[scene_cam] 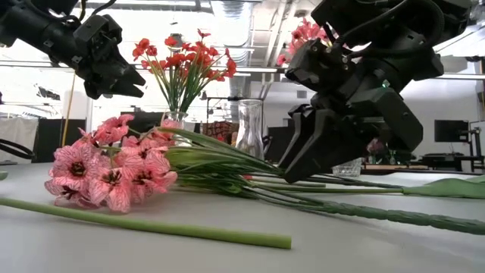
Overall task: Sort flowers into vase by color
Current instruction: Put the pink flower into the top right transparent vase
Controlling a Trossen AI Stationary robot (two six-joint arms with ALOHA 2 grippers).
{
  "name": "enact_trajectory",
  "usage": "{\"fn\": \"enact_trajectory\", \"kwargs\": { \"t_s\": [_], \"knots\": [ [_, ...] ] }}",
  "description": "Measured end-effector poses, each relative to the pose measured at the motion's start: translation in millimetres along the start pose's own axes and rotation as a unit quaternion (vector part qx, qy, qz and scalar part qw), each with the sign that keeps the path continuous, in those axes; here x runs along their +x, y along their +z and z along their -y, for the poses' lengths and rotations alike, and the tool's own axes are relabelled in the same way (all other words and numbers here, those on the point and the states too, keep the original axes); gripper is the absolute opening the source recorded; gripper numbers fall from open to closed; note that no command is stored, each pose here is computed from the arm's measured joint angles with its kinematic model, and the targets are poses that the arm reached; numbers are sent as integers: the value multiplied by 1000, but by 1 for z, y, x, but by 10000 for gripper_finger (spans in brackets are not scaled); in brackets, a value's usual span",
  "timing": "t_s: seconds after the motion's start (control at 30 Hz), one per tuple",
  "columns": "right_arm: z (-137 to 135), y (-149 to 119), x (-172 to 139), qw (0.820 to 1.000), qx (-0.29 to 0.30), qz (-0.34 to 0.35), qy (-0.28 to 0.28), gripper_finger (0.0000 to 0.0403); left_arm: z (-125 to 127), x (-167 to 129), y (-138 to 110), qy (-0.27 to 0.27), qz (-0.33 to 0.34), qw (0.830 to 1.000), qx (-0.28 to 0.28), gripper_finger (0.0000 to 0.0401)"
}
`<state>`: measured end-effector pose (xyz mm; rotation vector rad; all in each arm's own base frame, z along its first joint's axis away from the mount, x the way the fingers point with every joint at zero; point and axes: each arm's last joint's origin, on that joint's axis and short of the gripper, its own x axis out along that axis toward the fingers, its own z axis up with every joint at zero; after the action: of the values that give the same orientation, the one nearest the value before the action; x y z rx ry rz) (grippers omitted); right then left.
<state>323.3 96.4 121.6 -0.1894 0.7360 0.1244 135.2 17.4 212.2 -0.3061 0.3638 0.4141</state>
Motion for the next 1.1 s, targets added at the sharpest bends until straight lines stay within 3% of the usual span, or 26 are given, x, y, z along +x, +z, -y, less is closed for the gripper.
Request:
{"fn": "enact_trajectory", "kwargs": {
  "t_s": [0.17,0.63,0.93,1.1],
  "knots": [
    [0,0,0,1000,1,0,0,132,0,0,0,0,0,1000,0,210],
    [0,-2,0,1000,24,-8,2,23,0,0,0,0,0,1000,1,210],
    [1,6,-8,999,36,8,-2,19,0,0,0,0,0,1000,1,210],
    [8,20,-34,998,31,26,-47,19,0,0,1,2,7,1000,10,210]
  ]
}}
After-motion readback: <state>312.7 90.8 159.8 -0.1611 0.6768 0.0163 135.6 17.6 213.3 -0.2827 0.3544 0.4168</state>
